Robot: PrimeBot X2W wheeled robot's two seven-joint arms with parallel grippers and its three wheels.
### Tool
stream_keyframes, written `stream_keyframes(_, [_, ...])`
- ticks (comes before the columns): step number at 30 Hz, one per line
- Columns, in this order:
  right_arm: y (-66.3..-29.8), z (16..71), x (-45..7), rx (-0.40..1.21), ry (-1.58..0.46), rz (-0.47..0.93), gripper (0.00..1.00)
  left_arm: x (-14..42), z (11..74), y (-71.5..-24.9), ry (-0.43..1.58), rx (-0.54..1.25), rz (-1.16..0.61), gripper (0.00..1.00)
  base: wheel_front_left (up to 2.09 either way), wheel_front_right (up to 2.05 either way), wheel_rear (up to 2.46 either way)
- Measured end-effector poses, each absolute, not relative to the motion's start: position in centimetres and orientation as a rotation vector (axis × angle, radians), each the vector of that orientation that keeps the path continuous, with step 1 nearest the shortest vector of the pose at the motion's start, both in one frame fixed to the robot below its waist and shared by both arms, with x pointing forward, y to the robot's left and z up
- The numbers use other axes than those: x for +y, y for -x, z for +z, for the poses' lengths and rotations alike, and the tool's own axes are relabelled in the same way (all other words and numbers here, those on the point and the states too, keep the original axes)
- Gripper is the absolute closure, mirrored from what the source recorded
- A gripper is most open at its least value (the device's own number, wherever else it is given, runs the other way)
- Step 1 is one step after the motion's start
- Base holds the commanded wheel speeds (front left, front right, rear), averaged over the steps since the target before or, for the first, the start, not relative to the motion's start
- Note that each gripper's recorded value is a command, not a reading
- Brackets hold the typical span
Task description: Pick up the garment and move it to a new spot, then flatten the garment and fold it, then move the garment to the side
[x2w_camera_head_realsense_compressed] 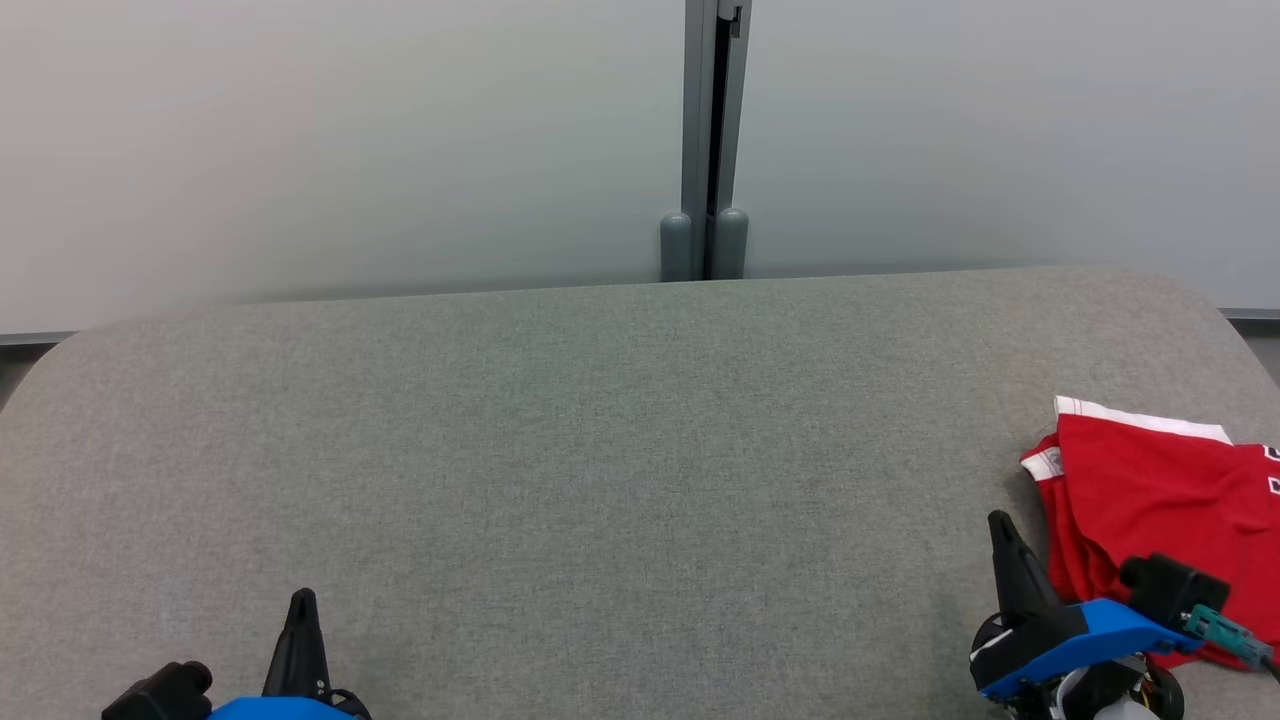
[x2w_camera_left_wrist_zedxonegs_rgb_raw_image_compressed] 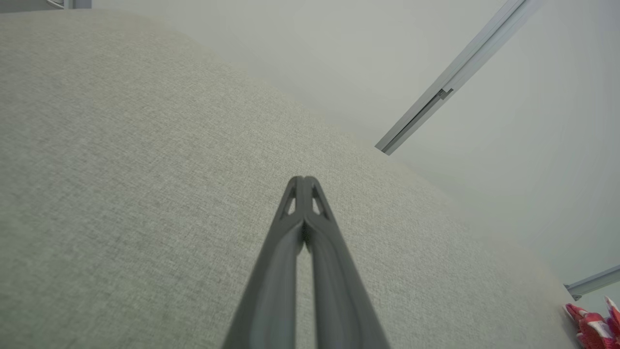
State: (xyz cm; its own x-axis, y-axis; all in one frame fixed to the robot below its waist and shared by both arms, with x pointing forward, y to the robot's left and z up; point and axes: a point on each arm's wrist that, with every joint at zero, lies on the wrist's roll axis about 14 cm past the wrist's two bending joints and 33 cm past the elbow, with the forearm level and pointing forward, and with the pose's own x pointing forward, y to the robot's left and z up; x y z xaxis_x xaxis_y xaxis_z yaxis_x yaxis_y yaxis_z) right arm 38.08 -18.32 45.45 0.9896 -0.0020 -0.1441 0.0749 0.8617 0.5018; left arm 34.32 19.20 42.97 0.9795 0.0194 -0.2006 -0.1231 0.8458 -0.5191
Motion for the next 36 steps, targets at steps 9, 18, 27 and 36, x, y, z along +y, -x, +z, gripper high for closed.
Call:
stream_keyframes(9, [-38.1, 45.8, -18.7, 0.131, -0.666, -0.064, 1.0, 19.6, 43.7, -35.0, 0.689, 0.172, 0.098, 1.0, 0.0, 0.0, 0.0])
stream_keyframes(18, [-38.3, 46.4, -19.0, 0.118, -0.79, -0.076, 1.0, 19.6, 44.6, -35.7, 0.809, 0.151, 0.104, 1.0, 0.0, 0.0, 0.0])
stream_keyframes(27, [-38.4, 46.9, -19.2, 0.103, -0.905, -0.085, 1.0, 19.7, 45.1, -36.0, 0.919, 0.138, 0.109, 1.0, 0.0, 0.0, 0.0])
stream_keyframes(36, [-38.4, 47.2, -19.4, 0.093, -1.012, -0.088, 1.0, 19.9, 45.9, -36.6, 1.02, 0.118, 0.109, 1.0, 0.0, 0.0, 0.0])
